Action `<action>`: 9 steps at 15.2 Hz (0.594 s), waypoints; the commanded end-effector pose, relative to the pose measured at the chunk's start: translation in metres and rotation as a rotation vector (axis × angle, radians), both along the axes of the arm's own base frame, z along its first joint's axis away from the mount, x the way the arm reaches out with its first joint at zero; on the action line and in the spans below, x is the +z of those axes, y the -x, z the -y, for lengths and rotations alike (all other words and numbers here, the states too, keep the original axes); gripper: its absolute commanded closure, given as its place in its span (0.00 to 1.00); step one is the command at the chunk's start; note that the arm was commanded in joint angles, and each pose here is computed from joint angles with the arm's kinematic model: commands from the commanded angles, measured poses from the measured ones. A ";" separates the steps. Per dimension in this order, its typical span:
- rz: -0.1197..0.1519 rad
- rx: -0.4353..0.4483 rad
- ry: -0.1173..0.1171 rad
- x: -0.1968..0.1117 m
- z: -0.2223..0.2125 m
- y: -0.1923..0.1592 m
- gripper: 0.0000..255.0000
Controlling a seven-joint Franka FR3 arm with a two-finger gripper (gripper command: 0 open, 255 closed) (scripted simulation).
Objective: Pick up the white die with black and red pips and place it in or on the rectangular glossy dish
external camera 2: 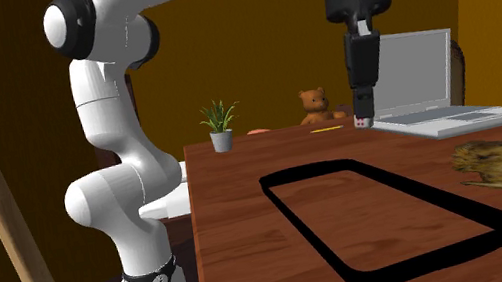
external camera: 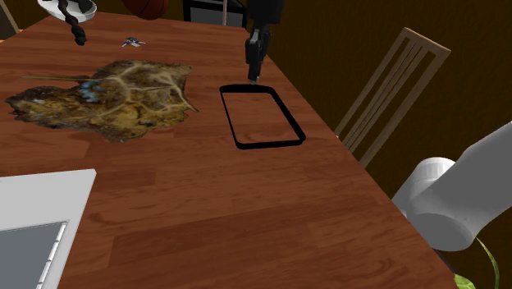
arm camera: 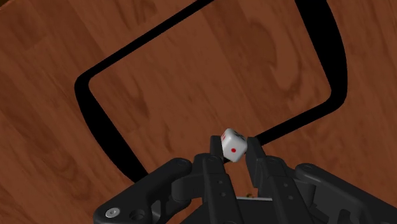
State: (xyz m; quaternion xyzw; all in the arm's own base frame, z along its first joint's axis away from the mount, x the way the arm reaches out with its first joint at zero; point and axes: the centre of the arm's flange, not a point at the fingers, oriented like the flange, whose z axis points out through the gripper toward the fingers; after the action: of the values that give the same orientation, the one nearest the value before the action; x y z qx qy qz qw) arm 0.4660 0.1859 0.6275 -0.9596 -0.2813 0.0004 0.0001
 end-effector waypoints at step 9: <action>0.000 0.000 0.000 -0.053 0.001 0.000 1.00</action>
State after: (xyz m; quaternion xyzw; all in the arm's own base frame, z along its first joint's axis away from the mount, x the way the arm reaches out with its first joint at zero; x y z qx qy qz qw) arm 0.4658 0.1854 0.5797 -0.9596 -0.2813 0.0003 0.0003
